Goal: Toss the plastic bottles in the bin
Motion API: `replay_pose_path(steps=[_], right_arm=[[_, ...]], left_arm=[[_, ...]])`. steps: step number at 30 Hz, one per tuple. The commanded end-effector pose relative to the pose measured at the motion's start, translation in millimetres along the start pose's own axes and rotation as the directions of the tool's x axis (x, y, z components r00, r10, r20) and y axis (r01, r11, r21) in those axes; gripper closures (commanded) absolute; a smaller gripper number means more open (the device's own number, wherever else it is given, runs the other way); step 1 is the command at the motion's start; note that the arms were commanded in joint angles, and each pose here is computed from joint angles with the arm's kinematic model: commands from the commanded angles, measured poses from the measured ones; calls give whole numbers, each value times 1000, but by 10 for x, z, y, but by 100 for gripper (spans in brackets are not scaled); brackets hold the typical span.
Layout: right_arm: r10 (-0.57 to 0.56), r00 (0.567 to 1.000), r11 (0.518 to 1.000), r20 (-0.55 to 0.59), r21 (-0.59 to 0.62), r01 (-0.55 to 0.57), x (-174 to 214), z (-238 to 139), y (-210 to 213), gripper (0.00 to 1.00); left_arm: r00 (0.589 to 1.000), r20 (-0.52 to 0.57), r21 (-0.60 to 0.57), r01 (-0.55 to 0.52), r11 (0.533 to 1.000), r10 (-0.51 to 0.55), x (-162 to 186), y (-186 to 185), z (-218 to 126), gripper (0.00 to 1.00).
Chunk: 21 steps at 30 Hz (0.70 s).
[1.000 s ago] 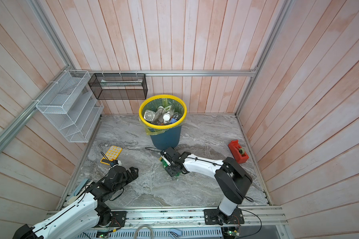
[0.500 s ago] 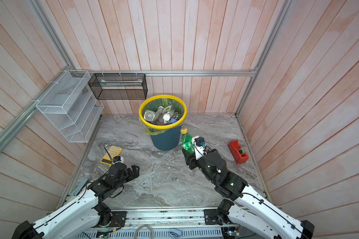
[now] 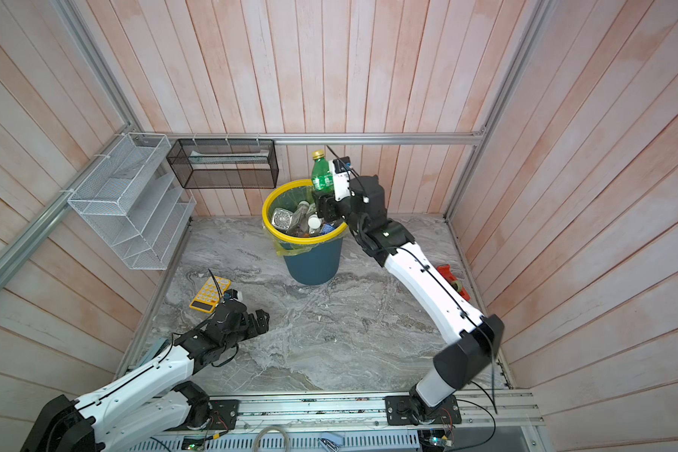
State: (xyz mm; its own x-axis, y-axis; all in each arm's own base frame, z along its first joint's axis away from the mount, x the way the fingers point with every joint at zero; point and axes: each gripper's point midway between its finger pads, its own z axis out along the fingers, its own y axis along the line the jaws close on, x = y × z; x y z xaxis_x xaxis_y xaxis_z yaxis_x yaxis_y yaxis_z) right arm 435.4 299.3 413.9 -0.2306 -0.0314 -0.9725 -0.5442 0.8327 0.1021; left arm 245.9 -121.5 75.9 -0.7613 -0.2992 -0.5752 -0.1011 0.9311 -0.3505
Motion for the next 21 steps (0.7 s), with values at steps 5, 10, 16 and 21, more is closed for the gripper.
replay_pose_path(steps=[5,10,16,21], right_arm=[[-4,998,997,-56,82,9,-70,-152,-265,2],[-33,999,990,-28,139,37,-116,-424,-380,3],[-60,998,974,-7,217,60,-19,-689,-573,1],[-20,999,964,37,266,10,198,-967,-955,1]], left_arm=[[999,24,-41,-21,999,22,-33,98,-138,0],[999,37,-44,-8,999,10,-21,141,-170,0],[999,37,-58,-17,998,19,-61,129,-167,0],[997,75,-67,-26,997,31,-142,136,-205,0]])
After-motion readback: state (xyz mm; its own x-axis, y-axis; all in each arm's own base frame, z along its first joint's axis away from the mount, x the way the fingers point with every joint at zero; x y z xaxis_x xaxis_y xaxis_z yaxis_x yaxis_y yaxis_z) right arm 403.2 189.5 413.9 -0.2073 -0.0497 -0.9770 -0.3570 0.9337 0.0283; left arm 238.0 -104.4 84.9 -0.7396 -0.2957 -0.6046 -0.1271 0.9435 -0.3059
